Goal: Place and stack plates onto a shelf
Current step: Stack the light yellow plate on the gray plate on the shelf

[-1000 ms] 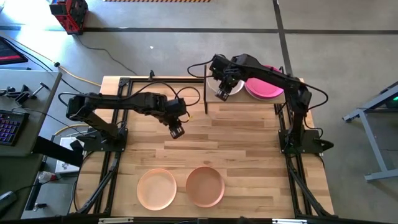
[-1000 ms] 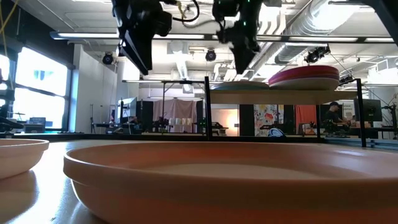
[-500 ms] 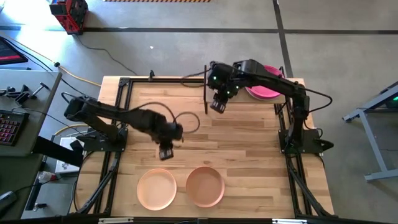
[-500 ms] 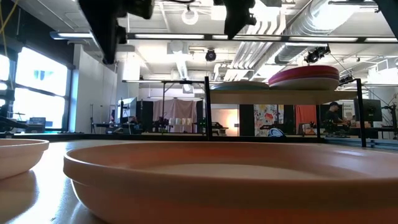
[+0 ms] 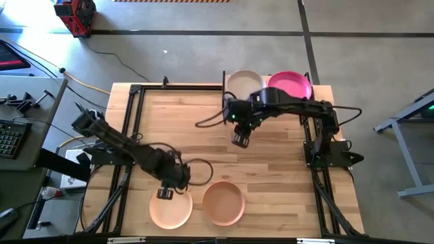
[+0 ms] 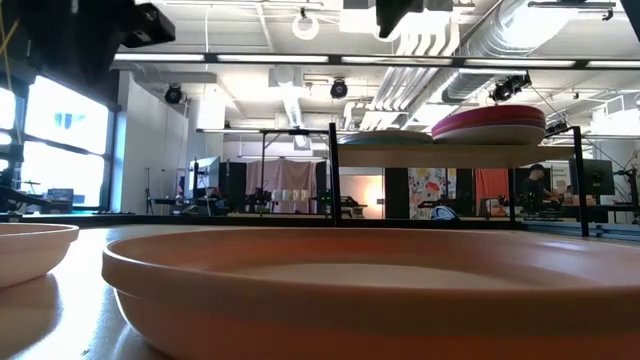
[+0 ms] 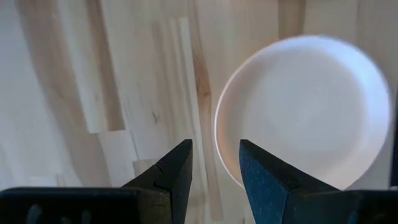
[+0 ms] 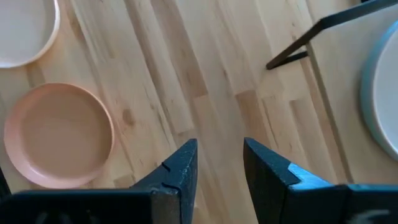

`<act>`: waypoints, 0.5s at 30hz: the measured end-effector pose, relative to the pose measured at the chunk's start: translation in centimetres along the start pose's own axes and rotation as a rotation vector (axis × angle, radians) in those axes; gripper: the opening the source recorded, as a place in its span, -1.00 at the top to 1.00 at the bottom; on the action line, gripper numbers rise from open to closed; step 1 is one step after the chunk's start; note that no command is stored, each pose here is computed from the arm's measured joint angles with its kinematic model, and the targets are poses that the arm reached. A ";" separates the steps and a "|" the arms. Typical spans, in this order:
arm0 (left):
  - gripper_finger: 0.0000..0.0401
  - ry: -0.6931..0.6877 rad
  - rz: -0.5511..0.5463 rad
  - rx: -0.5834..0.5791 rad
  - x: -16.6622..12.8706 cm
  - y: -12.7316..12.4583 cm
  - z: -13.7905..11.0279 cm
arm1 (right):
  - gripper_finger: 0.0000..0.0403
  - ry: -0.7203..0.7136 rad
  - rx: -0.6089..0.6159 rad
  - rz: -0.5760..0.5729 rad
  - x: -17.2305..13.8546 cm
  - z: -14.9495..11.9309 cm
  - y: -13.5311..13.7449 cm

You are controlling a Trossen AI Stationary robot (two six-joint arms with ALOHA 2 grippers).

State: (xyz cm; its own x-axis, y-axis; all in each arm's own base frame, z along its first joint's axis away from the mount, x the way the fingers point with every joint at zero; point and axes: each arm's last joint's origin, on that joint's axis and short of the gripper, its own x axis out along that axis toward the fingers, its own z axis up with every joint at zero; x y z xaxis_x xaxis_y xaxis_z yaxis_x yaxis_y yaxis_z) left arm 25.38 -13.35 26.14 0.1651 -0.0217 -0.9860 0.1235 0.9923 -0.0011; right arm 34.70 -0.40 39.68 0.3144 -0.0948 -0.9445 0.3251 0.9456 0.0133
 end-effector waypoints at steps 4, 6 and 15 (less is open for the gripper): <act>0.40 0.080 0.028 0.038 2.5 -1.4 0.4 | 0.47 0.000 -0.049 0.010 -0.2 -0.6 1.8; 0.40 0.124 0.044 0.052 3.9 -1.9 0.6 | 0.47 0.000 -0.062 0.018 -0.3 -0.9 2.5; 0.40 0.304 0.086 0.074 8.4 -2.8 0.8 | 0.47 0.001 -0.084 0.040 -0.6 -1.9 4.7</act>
State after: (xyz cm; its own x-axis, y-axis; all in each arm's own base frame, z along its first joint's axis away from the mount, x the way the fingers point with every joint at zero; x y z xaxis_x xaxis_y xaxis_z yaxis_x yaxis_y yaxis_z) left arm 27.23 -16.38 17.96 -0.1200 0.1103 -0.9866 0.1947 0.9771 0.0855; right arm 34.37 4.72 39.66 0.3242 -0.0564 -0.9443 0.2365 0.9714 0.0232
